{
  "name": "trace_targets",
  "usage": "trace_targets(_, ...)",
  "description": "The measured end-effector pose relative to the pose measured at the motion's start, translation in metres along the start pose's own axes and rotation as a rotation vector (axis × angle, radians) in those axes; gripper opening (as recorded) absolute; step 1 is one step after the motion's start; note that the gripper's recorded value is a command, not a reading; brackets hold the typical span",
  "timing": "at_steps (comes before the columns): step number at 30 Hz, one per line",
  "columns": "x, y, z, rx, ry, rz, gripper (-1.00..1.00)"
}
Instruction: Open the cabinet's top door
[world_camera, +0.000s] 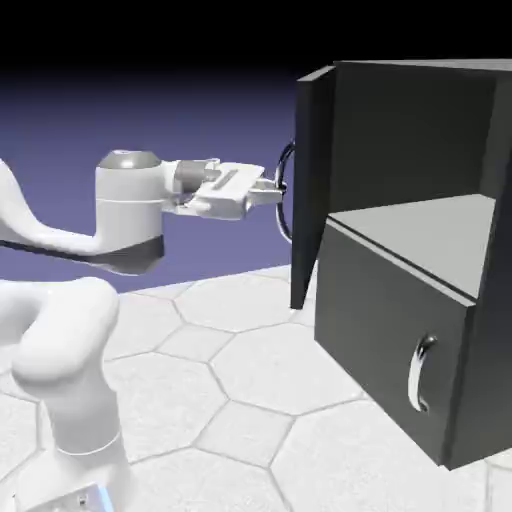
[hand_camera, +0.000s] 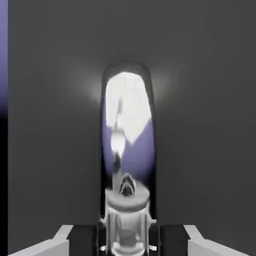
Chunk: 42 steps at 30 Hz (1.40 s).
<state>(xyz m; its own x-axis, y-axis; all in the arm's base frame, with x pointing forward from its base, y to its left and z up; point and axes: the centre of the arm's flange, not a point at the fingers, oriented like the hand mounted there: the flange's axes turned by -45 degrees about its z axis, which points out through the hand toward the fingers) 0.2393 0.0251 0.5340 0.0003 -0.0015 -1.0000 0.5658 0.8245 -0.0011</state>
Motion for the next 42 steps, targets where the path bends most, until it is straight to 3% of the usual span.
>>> trace_targets(20, 0.000, 0.052, -0.106, 0.261, 0.001, 0.001, -1.00)
trace_targets(42, 0.000, 0.215, -0.254, 0.751, 0.001, 0.000, -1.00)
